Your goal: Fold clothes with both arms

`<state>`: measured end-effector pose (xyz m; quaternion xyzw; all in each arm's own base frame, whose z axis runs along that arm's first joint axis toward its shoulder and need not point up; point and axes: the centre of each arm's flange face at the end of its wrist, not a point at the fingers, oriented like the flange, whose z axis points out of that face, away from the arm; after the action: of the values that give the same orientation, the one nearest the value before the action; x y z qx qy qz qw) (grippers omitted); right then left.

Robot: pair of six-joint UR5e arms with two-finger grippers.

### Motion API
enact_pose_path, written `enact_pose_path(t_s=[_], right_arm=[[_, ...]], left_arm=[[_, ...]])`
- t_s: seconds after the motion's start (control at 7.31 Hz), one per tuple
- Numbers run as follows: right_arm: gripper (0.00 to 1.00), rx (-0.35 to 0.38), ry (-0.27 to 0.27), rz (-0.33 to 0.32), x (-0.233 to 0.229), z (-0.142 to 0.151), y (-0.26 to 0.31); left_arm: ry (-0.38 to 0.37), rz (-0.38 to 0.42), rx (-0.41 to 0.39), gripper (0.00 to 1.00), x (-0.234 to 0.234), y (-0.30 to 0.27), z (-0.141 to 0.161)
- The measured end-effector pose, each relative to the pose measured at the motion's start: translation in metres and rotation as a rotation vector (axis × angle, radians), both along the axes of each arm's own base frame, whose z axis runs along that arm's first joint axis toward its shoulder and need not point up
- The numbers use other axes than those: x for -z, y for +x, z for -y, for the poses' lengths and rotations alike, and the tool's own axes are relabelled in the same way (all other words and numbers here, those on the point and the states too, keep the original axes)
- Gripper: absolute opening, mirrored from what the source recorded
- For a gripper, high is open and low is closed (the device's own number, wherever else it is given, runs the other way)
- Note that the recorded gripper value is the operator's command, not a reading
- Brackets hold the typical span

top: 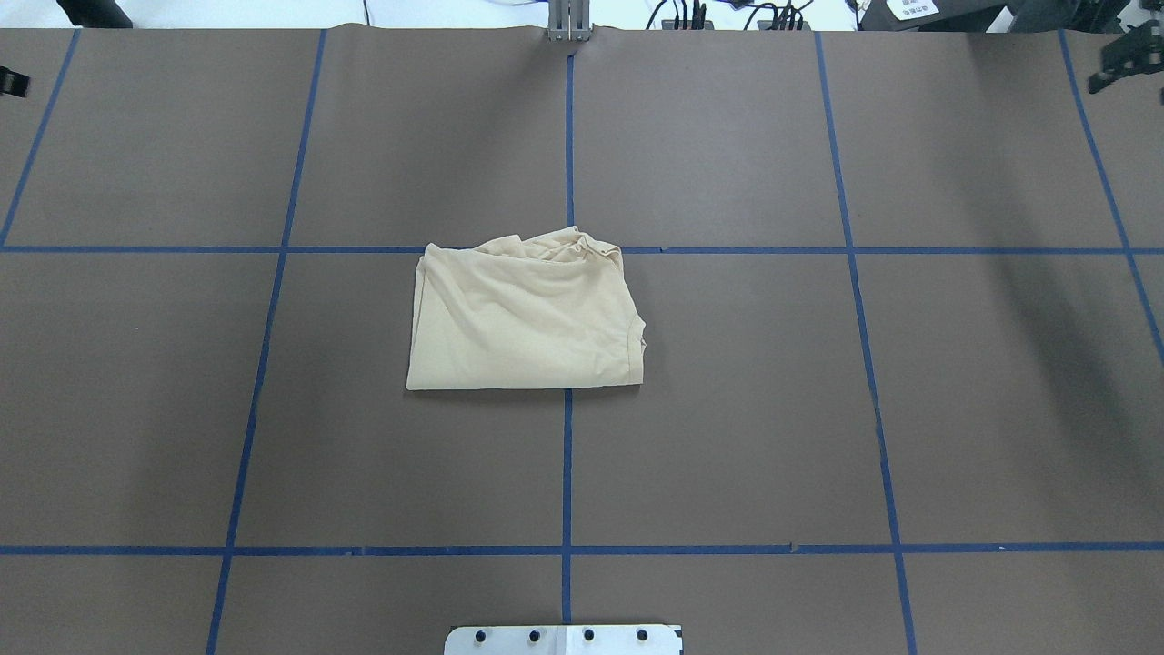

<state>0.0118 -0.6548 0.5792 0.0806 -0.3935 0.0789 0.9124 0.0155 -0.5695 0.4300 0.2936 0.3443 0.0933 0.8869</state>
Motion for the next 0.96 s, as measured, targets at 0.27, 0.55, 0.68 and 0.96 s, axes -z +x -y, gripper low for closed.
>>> enact_pose_path(t_s=[0.27,0.55,0.68,0.96], right_arm=[[1.00,0.099,0.029,-0.047,-0.042,-0.042,0.097],[1.00,0.165,0.004,-0.070,-0.020,-0.064,0.124],[1.00,0.188,-0.034,-0.084,0.003,-0.074,0.118],[1.00,0.226,-0.107,-0.106,0.026,-0.100,0.096]], left_arm=[[-0.023,0.049,-0.027,1.00,-0.029,-0.071,-0.011],[-0.114,0.037,-0.039,1.00,-0.054,-0.081,-0.017],[-0.168,0.024,-0.045,1.00,-0.079,-0.080,-0.030],[-0.216,0.009,-0.049,1.00,-0.104,-0.079,-0.051]])
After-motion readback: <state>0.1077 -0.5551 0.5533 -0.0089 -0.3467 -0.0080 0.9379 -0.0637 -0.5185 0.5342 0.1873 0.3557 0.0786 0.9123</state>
